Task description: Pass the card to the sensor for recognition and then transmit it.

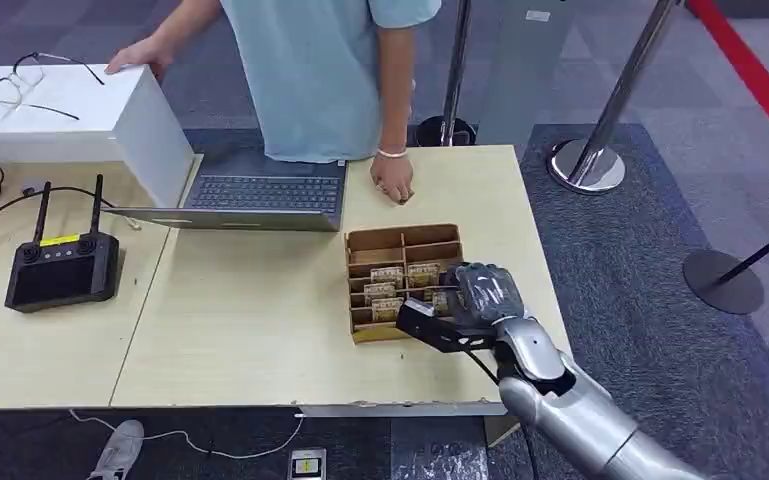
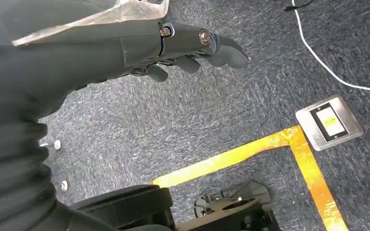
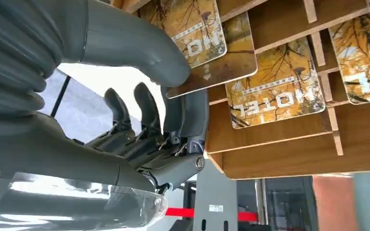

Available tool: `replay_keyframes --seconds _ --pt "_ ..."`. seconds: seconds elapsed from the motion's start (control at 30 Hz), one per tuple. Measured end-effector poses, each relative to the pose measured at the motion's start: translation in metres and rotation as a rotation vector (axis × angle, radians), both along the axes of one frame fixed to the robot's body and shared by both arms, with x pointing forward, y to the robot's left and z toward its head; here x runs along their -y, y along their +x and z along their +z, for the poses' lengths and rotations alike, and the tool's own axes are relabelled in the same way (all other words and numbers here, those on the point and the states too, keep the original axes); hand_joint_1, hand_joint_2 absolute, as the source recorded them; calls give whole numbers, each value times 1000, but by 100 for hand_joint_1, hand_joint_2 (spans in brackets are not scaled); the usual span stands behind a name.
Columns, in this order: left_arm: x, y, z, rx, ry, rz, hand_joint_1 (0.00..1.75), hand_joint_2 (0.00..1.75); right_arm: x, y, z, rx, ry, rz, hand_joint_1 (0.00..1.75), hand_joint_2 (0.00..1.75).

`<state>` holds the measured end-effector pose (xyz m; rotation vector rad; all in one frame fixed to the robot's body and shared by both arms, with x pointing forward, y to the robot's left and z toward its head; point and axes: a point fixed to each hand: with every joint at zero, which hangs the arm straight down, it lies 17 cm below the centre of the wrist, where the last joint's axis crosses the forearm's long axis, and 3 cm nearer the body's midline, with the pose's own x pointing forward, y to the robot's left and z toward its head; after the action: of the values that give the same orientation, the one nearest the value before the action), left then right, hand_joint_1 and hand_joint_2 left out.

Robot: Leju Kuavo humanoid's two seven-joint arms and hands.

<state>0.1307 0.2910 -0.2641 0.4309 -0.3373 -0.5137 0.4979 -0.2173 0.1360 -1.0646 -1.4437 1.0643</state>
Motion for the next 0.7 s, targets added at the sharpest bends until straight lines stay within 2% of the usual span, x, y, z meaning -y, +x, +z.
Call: replay_keyframes --seconds 0.03,0.5,0.7 --pt "0 0 0 0 0 0 0 175 -1 0 0 -1 2 1 175 175" --pt "-1 0 0 1 2 1 0 175 -4 -2 -6 -6 20 3 175 175" --pt "-1 0 0 2 3 5 0 175 -6 -1 4 36 45 4 175 175"
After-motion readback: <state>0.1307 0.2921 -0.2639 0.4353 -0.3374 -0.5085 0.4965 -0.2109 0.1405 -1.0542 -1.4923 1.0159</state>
